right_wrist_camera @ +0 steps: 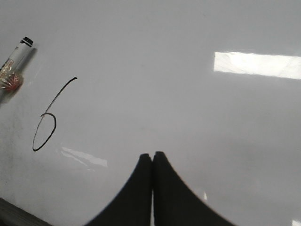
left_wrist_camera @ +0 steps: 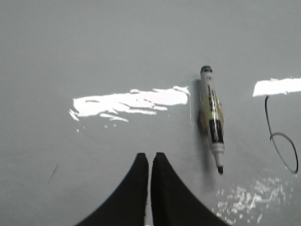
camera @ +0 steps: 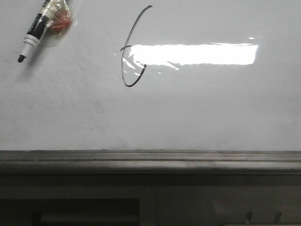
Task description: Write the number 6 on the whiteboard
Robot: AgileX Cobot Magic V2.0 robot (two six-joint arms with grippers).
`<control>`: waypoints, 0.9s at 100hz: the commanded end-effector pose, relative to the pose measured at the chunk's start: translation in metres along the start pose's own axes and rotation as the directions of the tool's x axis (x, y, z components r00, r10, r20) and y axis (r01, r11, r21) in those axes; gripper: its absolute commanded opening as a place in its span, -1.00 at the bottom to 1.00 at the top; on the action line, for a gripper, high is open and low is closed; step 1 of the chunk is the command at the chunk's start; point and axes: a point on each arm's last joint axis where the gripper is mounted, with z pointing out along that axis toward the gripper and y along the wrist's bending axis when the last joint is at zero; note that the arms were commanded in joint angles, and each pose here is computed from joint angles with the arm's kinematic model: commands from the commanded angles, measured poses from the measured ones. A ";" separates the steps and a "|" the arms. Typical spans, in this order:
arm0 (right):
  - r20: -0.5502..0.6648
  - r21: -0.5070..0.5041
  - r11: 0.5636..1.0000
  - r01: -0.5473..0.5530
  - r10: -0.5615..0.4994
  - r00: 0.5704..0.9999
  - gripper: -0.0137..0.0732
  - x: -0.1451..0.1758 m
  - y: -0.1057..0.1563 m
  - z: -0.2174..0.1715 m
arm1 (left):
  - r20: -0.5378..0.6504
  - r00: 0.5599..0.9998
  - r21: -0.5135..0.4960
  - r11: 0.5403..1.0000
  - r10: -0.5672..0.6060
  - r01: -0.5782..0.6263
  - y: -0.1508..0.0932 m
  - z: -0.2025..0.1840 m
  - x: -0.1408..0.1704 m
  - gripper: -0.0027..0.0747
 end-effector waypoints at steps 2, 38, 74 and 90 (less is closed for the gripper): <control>0.044 0.043 0.999 -0.011 0.009 0.999 -0.84 -0.010 -0.004 -0.001 | -0.037 0.999 -0.039 0.999 0.034 -0.036 0.001 0.000 -0.003 -0.98; 0.044 0.043 0.999 -0.011 0.009 0.999 -0.84 -0.010 -0.004 -0.001 | -0.038 0.996 -0.303 0.949 0.081 -0.089 0.015 -0.017 0.020 -0.98; 0.048 0.051 0.999 -0.011 0.009 0.999 -0.84 -0.010 -0.005 -0.001 | -0.054 0.995 -0.340 0.935 0.089 -0.102 0.018 -0.018 0.036 -0.98; 0.048 0.051 0.999 -0.011 0.009 0.999 -0.84 -0.010 -0.005 -0.001 | -0.061 0.998 -0.340 0.939 0.030 -0.049 0.018 -0.018 0.038 -0.98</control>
